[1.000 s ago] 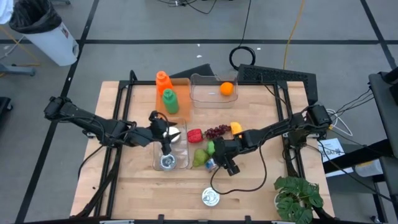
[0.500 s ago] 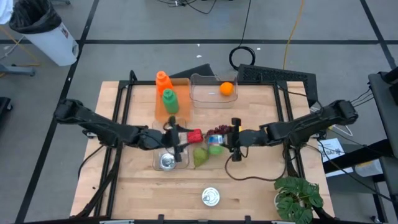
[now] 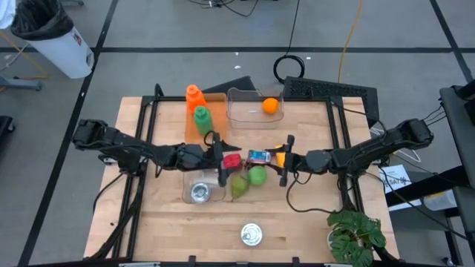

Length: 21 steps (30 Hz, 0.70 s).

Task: Pick & Place Food Item
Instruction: Put the blue and pink tuna can into the bottom transparent bin

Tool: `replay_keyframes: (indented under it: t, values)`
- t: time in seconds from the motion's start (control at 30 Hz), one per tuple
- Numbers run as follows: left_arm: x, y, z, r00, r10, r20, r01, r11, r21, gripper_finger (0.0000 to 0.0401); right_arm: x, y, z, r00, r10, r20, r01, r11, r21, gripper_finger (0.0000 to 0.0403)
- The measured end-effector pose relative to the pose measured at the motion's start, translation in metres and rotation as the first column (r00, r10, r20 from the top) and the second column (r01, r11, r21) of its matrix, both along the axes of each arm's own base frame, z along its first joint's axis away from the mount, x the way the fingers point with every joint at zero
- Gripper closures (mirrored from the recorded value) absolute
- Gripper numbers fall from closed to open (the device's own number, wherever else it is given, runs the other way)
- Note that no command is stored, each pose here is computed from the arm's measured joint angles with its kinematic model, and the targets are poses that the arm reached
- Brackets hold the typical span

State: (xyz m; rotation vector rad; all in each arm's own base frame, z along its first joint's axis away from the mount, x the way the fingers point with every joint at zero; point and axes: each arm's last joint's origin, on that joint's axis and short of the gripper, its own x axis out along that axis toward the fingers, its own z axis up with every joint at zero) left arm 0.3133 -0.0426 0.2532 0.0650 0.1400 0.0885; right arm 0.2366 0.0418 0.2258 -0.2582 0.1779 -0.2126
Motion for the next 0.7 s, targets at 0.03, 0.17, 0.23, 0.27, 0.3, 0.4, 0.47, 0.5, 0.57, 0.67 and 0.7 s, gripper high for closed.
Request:
replay_keyframes:
  t: [0.03,0.17,0.23,0.27,0.3,0.4,0.47,0.5,0.57,0.67,0.7]
  values:
    - [0.000,-0.001,0.000,1.000,-0.027,0.003,0.027,1.000,0.004,0.0099,0.000,0.000,0.000,1.000,0.018,0.001,-0.018,1.000,0.006,0.0217]
    - [0.003,-0.001,0.000,0.999,-0.042,0.027,0.041,0.999,0.012,0.0104,0.001,0.003,0.003,0.996,0.077,0.037,-0.078,0.997,0.027,0.0217]
    - [0.003,-0.003,0.000,0.996,-0.088,0.026,0.088,0.996,0.006,0.0109,0.001,0.003,0.004,0.996,0.079,0.048,-0.080,0.996,0.030,0.0217]
    - [0.003,-0.004,0.000,0.993,-0.117,0.033,0.117,0.993,0.003,0.0111,0.001,0.003,0.005,0.995,0.084,0.052,-0.086,0.996,0.036,0.0217]
    - [0.003,-0.004,0.001,0.991,-0.131,0.037,0.131,0.991,0.001,0.0113,0.001,0.003,0.005,0.993,0.099,0.060,-0.101,0.994,0.046,0.0217]
    - [0.003,-0.004,0.002,0.992,-0.116,0.045,0.117,0.993,-0.006,0.0118,0.006,0.006,0.005,0.985,0.143,0.101,-0.150,0.987,0.060,0.0217]
    - [0.003,-0.004,0.003,0.992,-0.113,0.060,0.114,0.993,-0.009,0.0119,0.009,0.007,0.003,0.981,0.154,0.115,-0.160,0.986,0.047,0.0217]
    - [0.003,-0.003,0.003,0.992,-0.113,0.059,0.113,0.994,-0.003,0.0118,0.012,0.007,0.002,0.979,0.157,0.126,-0.164,0.986,0.044,0.0217]
    - [0.003,-0.004,0.002,0.992,-0.118,0.050,0.117,0.993,0.014,0.0115,0.016,0.008,-0.001,0.973,0.181,0.144,-0.189,0.981,0.039,0.0217]
    - [0.003,-0.004,0.002,0.991,-0.128,0.048,0.128,0.992,0.013,0.0116,0.022,0.010,-0.004,0.961,0.210,0.181,-0.219,0.975,0.032,0.0217]
    - [0.003,-0.004,0.002,0.991,-0.127,0.049,0.127,0.992,0.014,0.0117,0.023,0.010,-0.005,0.958,0.212,0.192,-0.221,0.975,0.028,0.0217]
